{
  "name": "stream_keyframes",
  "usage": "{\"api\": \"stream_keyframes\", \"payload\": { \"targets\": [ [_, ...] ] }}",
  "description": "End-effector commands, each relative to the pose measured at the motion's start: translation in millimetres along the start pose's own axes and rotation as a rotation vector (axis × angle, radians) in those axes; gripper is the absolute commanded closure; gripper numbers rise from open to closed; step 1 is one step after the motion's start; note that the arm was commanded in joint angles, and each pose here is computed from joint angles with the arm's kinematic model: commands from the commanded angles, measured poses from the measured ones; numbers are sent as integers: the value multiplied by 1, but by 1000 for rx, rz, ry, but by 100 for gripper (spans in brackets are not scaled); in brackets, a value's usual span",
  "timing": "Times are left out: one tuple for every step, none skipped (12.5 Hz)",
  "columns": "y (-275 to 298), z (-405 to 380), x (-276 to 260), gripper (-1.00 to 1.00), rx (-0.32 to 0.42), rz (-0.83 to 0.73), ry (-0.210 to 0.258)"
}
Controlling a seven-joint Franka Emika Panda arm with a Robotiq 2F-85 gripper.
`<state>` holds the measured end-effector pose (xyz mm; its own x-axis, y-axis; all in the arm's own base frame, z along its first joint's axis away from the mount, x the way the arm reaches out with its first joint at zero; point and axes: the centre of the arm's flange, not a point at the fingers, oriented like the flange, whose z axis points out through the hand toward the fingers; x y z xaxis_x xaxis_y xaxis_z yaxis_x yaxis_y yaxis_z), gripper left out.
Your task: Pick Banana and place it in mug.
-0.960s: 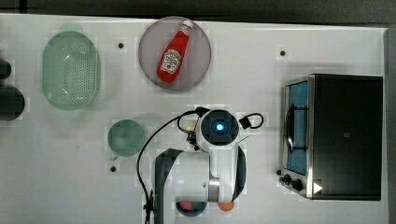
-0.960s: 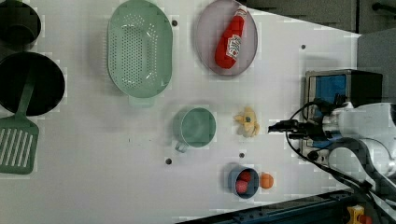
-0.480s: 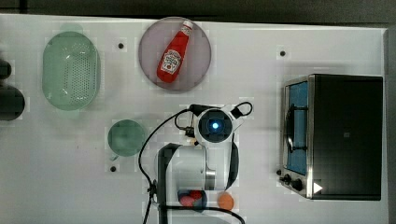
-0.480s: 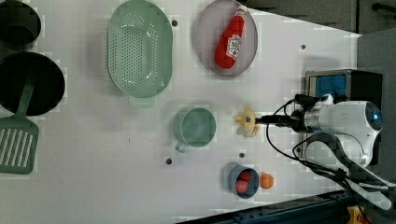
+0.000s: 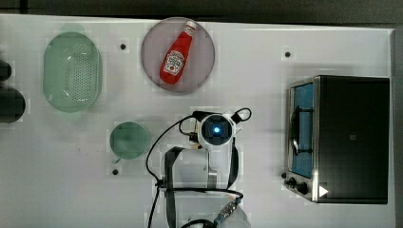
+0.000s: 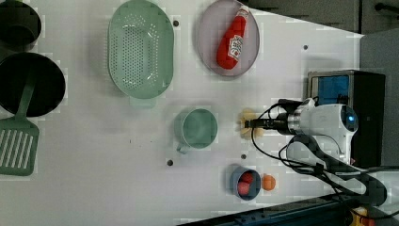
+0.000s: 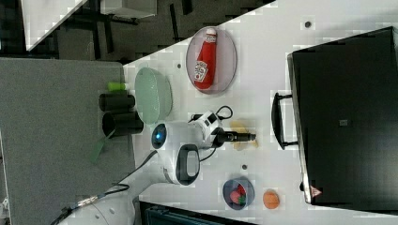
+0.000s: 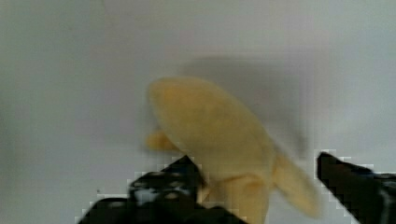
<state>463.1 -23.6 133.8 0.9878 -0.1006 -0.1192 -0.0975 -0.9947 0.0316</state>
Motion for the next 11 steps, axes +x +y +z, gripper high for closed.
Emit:
{"api": "stream_keyframes", "payload": {
  "targets": [
    [1,-21,5,-16,2,-17,63],
    [1,-22,4,8,2,-17,64],
    [1,-24,4,27,3,-17,67],
    [2,-26,4,37,3,-15,69],
    [3,-31,4,37,4,-11,78],
    [6,-42,6,37,7,-2,96],
    [10,-59,8,37,12,13,118],
    [14,-78,7,37,13,21,118],
    [16,-101,4,37,14,25,108],
    [16,-135,3,37,15,25,110],
    [17,-162,-1,37,16,27,106]
  ]
}}
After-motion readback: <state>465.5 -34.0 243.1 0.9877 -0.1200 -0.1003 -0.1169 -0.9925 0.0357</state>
